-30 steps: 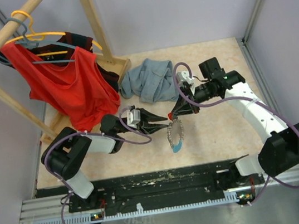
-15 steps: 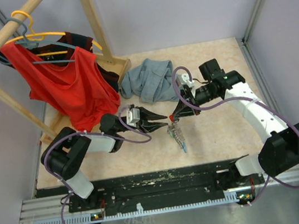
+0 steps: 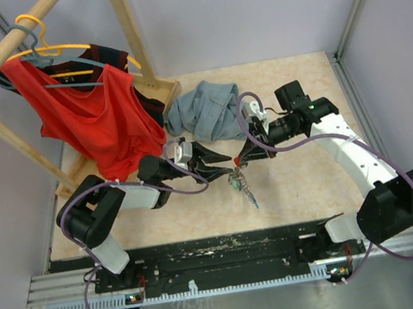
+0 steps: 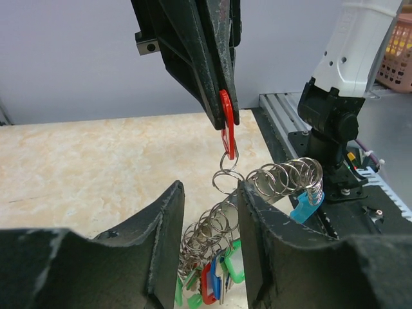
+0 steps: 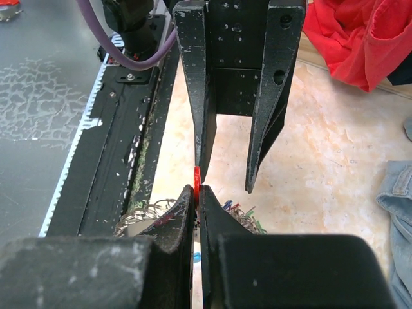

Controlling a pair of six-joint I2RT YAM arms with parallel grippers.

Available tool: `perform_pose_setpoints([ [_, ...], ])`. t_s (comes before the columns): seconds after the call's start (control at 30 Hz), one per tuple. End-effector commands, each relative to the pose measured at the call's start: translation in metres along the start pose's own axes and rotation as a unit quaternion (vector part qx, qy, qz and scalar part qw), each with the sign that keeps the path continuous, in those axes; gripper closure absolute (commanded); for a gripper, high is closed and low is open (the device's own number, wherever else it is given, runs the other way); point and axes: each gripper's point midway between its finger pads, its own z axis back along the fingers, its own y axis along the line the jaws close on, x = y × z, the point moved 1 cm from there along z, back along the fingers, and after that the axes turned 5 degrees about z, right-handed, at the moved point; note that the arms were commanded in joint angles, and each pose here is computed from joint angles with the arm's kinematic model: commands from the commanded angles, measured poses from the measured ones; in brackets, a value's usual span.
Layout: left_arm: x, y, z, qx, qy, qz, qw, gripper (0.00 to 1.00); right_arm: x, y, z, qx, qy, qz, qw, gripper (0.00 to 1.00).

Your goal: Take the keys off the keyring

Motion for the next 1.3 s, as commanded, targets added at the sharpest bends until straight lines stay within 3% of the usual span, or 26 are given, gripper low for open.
perform_pose_setpoints([
  [0.0, 0.054, -0.013, -0.007, -0.018, -0.089, -0.072, 0.993, 0.53, 0.028, 0.001, 0.000, 0.002, -0.028, 0.045, 0.999, 1.00],
  [0.1, 0.054, -0.017, -0.011, -0.014, -0.097, -0.067, 0.993, 0.49, 0.028, 0.000, 0.000, 0.001, -0.029, 0.043, 0.999, 1.00],
  [0.37, 0.058, -0.019, -0.023, 0.002, -0.117, -0.058, 0.991, 0.50, 0.027, -0.003, 0.000, -0.004, -0.029, 0.035, 0.999, 1.00],
  [1.27, 0.045, -0.005, -0.046, 0.011, -0.090, -0.016, 0.996, 0.74, 0.026, -0.007, -0.002, -0.016, -0.024, 0.028, 0.999, 1.00],
])
